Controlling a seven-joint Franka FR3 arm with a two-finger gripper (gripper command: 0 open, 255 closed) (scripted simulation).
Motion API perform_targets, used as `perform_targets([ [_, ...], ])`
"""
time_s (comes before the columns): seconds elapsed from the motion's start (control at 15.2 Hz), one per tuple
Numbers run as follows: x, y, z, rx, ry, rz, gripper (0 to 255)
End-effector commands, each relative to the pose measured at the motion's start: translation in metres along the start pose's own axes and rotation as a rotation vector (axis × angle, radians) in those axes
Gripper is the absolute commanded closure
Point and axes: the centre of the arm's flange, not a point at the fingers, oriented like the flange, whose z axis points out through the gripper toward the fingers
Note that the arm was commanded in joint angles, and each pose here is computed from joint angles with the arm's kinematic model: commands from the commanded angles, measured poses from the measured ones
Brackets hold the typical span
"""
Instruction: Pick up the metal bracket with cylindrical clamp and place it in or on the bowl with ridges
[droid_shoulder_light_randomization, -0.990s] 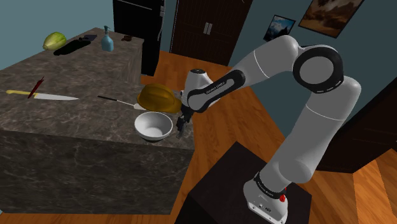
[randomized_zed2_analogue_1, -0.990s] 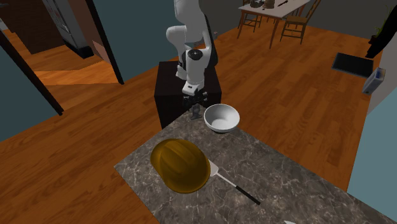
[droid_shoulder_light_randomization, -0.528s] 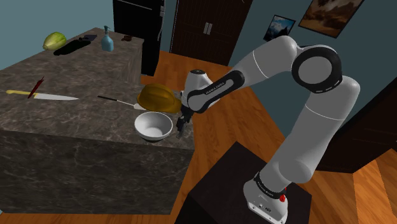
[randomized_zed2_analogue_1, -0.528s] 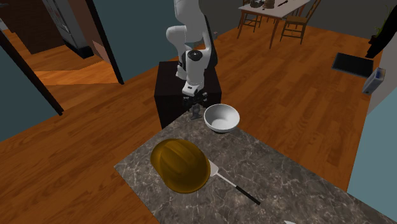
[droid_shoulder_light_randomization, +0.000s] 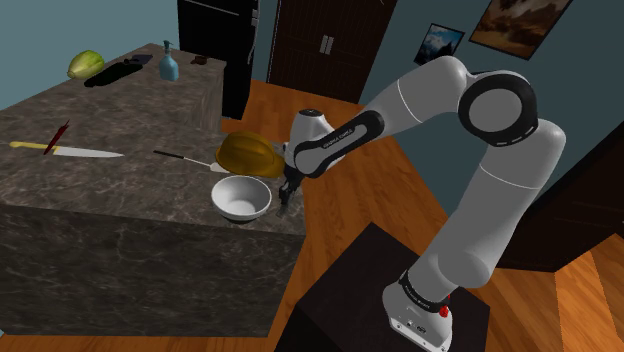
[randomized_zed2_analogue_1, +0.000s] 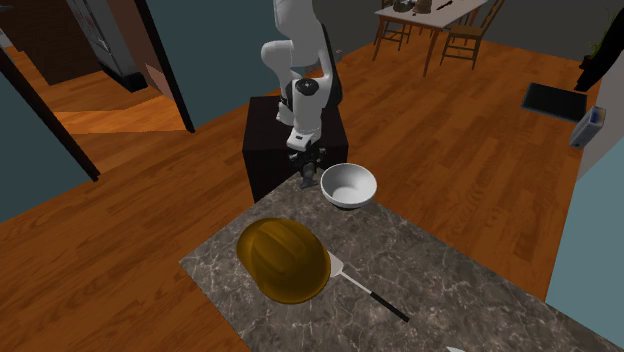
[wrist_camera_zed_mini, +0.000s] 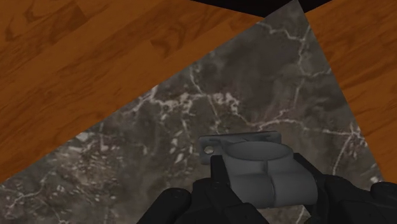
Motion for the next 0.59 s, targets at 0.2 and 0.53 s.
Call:
perform_targets([
  [0.2,-0.002,0.001,-0.010,0.000,-0.004,0.002,255],
  [0.53,-0.002,0.001,-0.036,0.000,-0.004,0.002,255],
])
